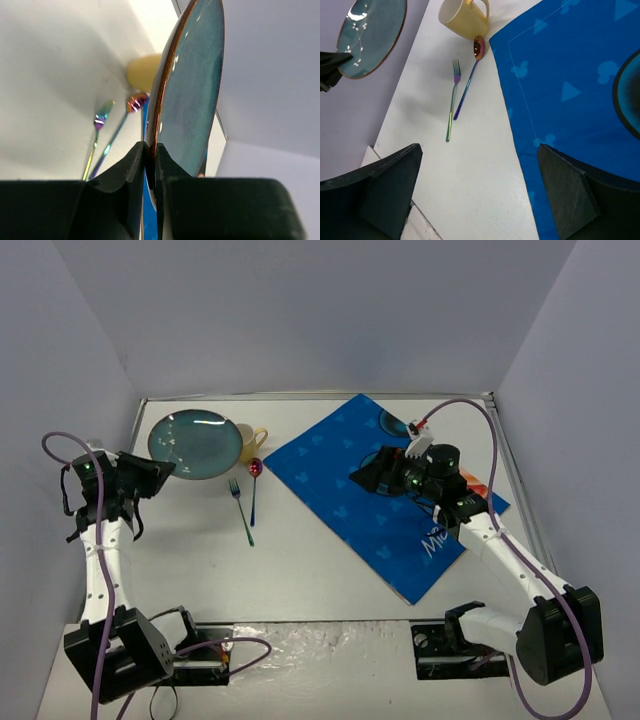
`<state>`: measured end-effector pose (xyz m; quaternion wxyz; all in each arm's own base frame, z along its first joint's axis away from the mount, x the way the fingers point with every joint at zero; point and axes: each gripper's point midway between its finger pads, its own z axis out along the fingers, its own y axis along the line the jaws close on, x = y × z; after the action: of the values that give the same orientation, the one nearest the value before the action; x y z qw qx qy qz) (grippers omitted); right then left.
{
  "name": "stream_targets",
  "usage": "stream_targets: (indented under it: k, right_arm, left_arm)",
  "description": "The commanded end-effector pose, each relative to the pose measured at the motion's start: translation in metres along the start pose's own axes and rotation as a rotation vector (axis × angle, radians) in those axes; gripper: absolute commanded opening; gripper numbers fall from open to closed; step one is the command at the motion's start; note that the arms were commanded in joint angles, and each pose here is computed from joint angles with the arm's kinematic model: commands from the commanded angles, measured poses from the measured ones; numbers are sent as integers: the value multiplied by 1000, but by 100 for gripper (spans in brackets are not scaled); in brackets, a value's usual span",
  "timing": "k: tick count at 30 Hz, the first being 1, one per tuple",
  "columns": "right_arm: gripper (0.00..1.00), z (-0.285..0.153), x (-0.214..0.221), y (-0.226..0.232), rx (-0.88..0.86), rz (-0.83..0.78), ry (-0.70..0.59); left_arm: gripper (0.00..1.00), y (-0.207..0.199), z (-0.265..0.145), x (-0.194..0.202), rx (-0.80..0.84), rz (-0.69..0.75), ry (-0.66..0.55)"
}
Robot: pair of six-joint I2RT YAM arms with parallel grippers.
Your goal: Set the dinner table for one person
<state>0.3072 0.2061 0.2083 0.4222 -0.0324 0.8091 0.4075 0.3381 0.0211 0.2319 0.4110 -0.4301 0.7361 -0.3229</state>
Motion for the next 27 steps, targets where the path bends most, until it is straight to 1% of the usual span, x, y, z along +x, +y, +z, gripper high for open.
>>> stream_targets:
  k: [1,5,9,14,21,27]
  right_arm:
    - [95,7,-26,28,-77,36,-32]
    - [95,19,-26,35,-93,87,-6]
    - [94,31,-27,41,-110,132,7]
    - [93,44,-31,47,-113,161,8]
    - [88,56,-29,49,-111,166,22]
    - [82,65,-18,39,-80,178,52]
  left_arm:
    - [0,-106,-40,38,382,172,165]
    - [0,-130,-41,80,453,227,253]
    - [0,-149,-35,101,521,260,294]
    - [0,-167,-34,137,589,304,379]
    - [0,-173,-27,159,617,319,429]
    - [0,-178,-23,168,641,328,451]
